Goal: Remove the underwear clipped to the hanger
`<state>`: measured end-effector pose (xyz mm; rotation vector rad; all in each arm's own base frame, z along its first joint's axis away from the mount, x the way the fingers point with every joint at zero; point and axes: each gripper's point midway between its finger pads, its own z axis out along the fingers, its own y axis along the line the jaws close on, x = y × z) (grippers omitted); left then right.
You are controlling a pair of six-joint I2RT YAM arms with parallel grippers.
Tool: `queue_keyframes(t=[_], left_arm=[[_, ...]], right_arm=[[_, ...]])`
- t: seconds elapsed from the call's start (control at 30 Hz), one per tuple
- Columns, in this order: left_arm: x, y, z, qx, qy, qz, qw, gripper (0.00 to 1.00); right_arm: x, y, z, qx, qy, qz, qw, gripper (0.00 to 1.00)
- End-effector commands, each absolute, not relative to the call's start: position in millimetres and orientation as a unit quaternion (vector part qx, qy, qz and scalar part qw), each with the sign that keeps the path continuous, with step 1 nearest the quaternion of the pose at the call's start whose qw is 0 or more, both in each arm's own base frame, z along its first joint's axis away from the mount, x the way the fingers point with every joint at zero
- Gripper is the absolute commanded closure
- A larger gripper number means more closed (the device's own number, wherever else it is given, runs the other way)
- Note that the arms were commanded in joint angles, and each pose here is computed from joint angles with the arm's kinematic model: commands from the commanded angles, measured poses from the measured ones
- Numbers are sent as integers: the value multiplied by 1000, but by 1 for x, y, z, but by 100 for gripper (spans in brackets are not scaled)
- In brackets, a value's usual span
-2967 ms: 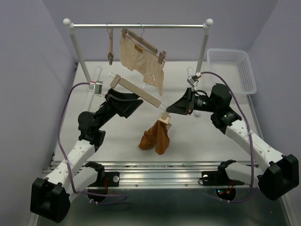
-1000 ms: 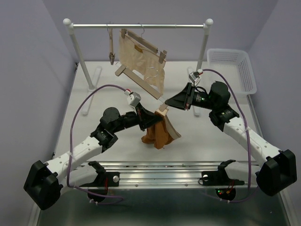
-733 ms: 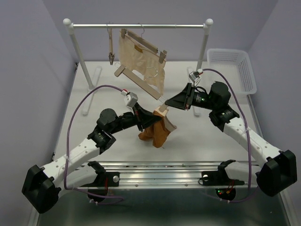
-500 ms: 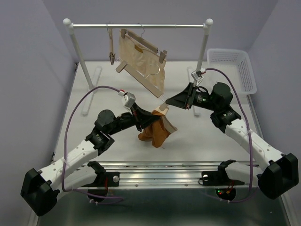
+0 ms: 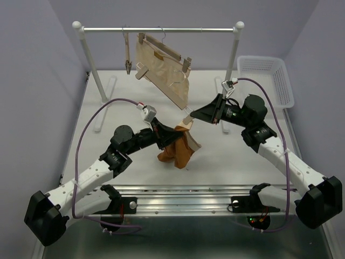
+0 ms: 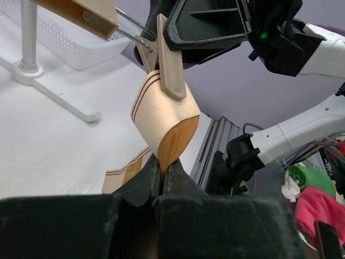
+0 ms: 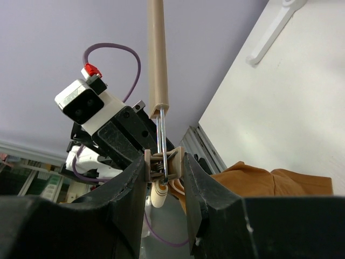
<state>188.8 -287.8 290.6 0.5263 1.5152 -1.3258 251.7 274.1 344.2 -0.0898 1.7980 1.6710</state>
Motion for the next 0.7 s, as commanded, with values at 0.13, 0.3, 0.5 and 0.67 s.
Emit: queue_keyframes(t=[0.13,0.3,0.5,0.67], left_arm=[[174,-298,310,243,590,-582,504,100],[166,-312,312,257,585,-594,489,100],[159,-328,313,273,580,-601,477,100],[162,-333,316,275,579,-599,480,100]], right_arm=[[262,267,369,-44,659,631,406,99],[269,262,367,-23,657,624,423,91],[273,257,369,-1,650,622,436,89],[266,259,370,-18,647,630,430,99]])
